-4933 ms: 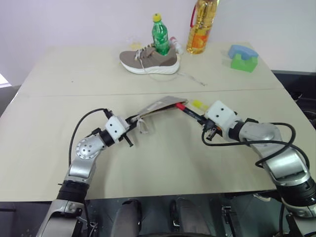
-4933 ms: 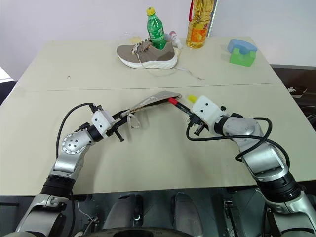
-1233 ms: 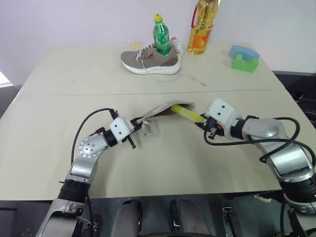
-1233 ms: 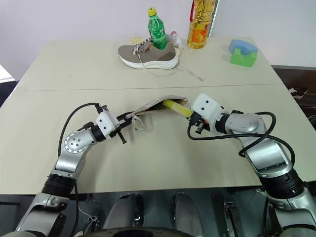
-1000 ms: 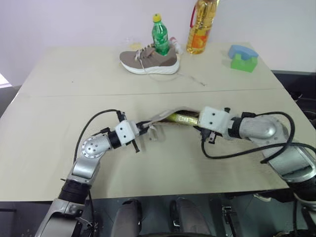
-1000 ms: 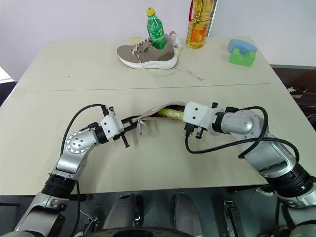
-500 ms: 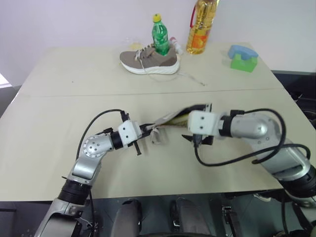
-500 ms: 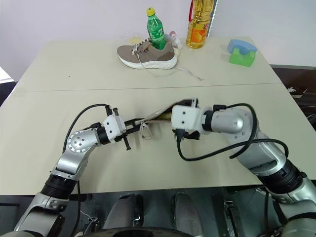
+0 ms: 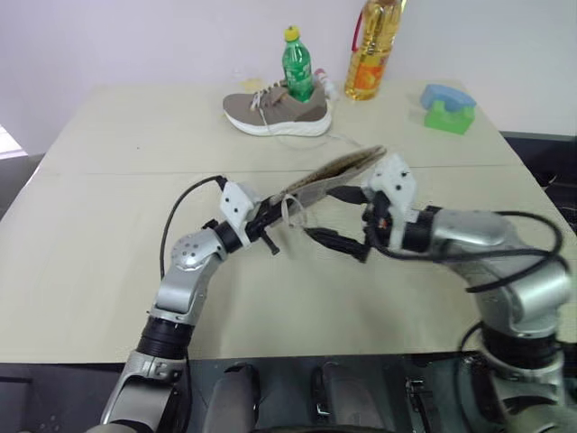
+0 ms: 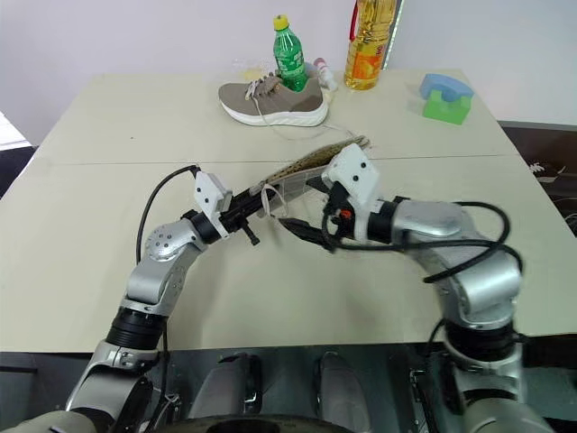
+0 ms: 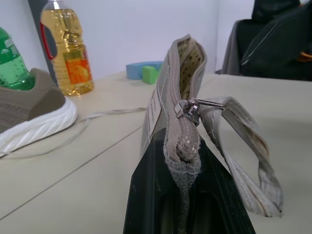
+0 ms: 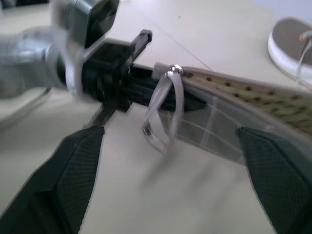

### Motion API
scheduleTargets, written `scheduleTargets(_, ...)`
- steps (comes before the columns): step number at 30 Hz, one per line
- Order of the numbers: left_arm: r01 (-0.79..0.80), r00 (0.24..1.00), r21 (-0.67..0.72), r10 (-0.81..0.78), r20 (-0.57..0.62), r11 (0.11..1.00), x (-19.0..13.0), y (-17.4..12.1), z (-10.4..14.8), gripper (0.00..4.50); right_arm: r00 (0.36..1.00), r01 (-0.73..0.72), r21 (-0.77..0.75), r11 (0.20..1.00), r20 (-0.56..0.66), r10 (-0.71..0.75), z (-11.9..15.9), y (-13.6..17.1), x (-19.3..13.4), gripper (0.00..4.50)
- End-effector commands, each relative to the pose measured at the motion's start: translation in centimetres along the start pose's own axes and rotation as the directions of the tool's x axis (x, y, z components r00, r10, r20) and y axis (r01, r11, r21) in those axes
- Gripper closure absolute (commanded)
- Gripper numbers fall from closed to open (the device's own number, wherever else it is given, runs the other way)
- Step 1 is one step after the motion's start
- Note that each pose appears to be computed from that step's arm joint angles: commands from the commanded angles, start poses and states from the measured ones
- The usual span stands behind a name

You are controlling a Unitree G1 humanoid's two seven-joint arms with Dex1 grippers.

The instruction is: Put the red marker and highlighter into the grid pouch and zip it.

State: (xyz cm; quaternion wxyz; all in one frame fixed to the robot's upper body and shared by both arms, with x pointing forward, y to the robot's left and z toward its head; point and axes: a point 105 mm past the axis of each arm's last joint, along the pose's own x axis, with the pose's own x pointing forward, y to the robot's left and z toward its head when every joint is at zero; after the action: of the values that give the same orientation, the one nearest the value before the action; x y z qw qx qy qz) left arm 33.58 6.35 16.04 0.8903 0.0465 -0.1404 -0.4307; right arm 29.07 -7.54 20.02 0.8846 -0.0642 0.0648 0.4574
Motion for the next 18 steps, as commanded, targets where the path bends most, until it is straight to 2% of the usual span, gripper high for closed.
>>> scheduleTargets(1,-0.005,0.999,0.021,0.004,0.049,1.000,0.3,0.1,1.2,4.50,0.996,0.082,0.124,0.989,0.008,-0.084,-0.6,-0.9,1.3,0.03)
scheduleTargets(3,-0.004,0.999,0.023,0.003,0.051,1.000,0.4,0.0,1.3,4.50,0.996,0.079,0.152,0.985,0.016,-0.082,-0.6,-0.8,1.9,0.03)
scheduleTargets(6,0.000,0.999,0.026,-0.001,0.052,1.000,0.4,-0.1,1.3,4.50,0.996,0.060,0.208,0.976,0.050,-0.072,-0.3,-0.7,2.4,0.77)
scheduleTargets(13,-0.006,0.999,0.068,0.003,0.034,0.998,-0.1,0.0,1.0,4.50,0.997,0.055,0.192,0.980,0.040,-0.064,0.0,-1.0,1.8,4.38)
scheduleTargets(18,-0.020,1.000,0.144,0.020,0.002,0.989,-0.8,0.9,0.5,4.50,0.991,0.129,0.086,0.988,0.023,-0.131,1.0,-2.6,0.2,4.45)
